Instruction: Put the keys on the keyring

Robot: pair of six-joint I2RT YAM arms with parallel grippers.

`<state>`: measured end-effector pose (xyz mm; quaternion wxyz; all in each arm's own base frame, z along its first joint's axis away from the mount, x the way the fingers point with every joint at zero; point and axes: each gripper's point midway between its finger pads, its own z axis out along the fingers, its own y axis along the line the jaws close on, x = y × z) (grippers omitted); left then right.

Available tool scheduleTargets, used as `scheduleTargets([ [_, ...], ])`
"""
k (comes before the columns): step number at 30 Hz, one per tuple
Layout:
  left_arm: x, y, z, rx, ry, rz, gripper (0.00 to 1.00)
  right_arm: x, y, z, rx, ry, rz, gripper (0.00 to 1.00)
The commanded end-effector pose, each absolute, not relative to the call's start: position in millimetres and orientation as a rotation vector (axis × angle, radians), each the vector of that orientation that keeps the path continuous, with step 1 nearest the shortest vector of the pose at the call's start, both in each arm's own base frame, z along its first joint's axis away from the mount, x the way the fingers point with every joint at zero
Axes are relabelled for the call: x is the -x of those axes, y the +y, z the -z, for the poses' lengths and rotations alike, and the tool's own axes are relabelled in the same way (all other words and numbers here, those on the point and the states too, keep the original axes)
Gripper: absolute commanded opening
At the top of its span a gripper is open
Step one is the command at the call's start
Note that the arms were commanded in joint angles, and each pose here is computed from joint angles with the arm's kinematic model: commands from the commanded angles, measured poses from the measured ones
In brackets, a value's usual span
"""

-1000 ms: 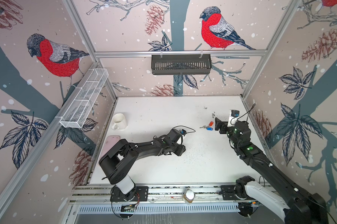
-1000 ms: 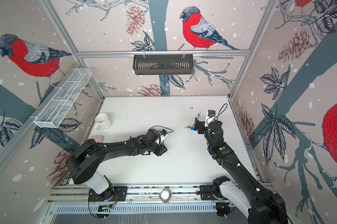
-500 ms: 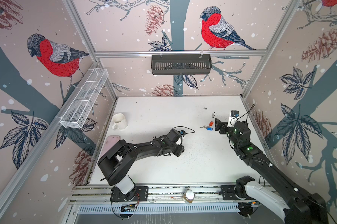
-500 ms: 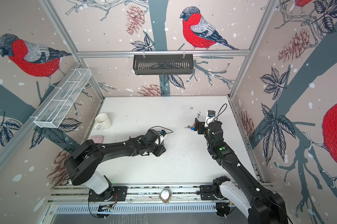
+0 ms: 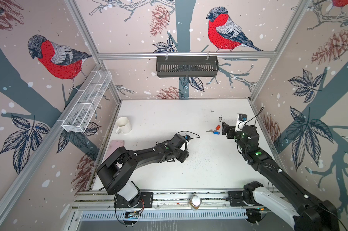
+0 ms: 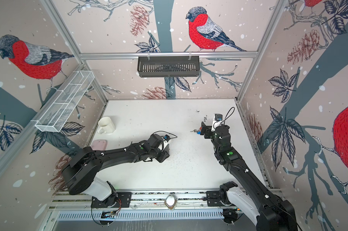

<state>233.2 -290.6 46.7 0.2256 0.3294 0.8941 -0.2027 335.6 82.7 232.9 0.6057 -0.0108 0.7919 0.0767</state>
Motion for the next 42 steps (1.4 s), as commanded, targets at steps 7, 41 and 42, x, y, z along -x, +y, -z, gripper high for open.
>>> scheduleTargets([
  [7,-233,-281,-38,-0.921,2.501,0.470,0.41,-335,80,-241,0.007,1.807,-0.169,0.95],
  [41,-243,-313,-41,-1.097,2.378,0.468,0.41,-337,79,-243,0.012,1.804,-0.151,0.95],
  [42,-243,-314,-41,-1.096,2.381,0.465,0.41,-337,79,-244,0.013,1.802,-0.153,0.95],
])
